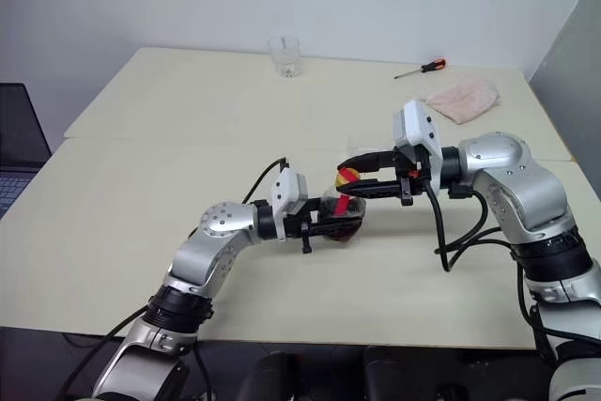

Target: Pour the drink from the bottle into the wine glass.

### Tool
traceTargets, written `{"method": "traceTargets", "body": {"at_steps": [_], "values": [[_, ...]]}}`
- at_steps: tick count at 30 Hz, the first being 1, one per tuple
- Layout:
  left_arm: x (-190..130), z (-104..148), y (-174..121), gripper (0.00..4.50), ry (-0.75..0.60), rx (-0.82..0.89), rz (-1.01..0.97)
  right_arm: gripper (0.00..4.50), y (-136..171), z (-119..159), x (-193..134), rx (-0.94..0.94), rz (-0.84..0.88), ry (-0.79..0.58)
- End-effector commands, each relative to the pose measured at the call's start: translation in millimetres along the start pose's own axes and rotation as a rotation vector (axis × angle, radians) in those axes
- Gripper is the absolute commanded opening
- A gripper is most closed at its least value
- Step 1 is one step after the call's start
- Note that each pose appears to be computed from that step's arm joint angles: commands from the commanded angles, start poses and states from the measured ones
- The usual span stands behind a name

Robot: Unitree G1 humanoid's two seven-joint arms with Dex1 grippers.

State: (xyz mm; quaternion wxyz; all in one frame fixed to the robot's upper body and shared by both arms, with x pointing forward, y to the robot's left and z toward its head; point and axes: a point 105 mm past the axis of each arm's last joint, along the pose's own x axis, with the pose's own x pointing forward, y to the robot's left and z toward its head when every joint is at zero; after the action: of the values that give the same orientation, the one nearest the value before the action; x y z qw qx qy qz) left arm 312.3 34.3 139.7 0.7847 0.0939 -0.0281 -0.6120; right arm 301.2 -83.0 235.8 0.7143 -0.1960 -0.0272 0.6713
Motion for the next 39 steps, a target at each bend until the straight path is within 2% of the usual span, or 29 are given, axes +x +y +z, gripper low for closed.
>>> {"method": "traceTargets", "body": {"at_steps": [1,5,13,14,15,18,22,29,39], "values": [[-5.7,20.4,0.3,1.26,-0.077,0.04,0.01,1.24,-9.0,14.2,-12.9,-0.046,-0.057,0.04],[-3.9,23.7,0.9,1.24,-0.093,0.044,0.015,1.24,-6.7,16.8,-14.4,-0.042,-0.06,0.085],[-0.6,24.3,0.9,1.19,-0.102,0.038,0.0,4.06,10.0,39.0,-10.7,-0.052,-0.038,0.062],[-0.2,24.2,1.1,1.19,-0.102,0.038,-0.002,4.38,10.9,42.2,-10.9,-0.052,-0.044,0.049],[0.2,24.2,1.5,1.19,-0.102,0.038,-0.004,4.5,10.8,46.0,-11.5,-0.048,-0.056,0.031],[1.2,24.3,1.7,1.19,-0.105,0.038,-0.007,4.5,8.0,52.9,-16.6,-0.03,-0.117,-0.004],[3.7,25.7,5.0,1.19,-0.125,0.028,0.007,4.5,-0.1,63.8,-27.2,0.025,-0.329,-0.099],[13.8,37.0,-0.5,1.19,-0.223,-0.029,-0.013,4.5,0.3,65.7,-15.8,0.131,-0.66,-0.197],[27.9,35.9,-2.4,1.19,-0.232,-0.024,-0.018,4.5,8.1,56.3,-4.7,0.254,-0.881,-0.202]]}}
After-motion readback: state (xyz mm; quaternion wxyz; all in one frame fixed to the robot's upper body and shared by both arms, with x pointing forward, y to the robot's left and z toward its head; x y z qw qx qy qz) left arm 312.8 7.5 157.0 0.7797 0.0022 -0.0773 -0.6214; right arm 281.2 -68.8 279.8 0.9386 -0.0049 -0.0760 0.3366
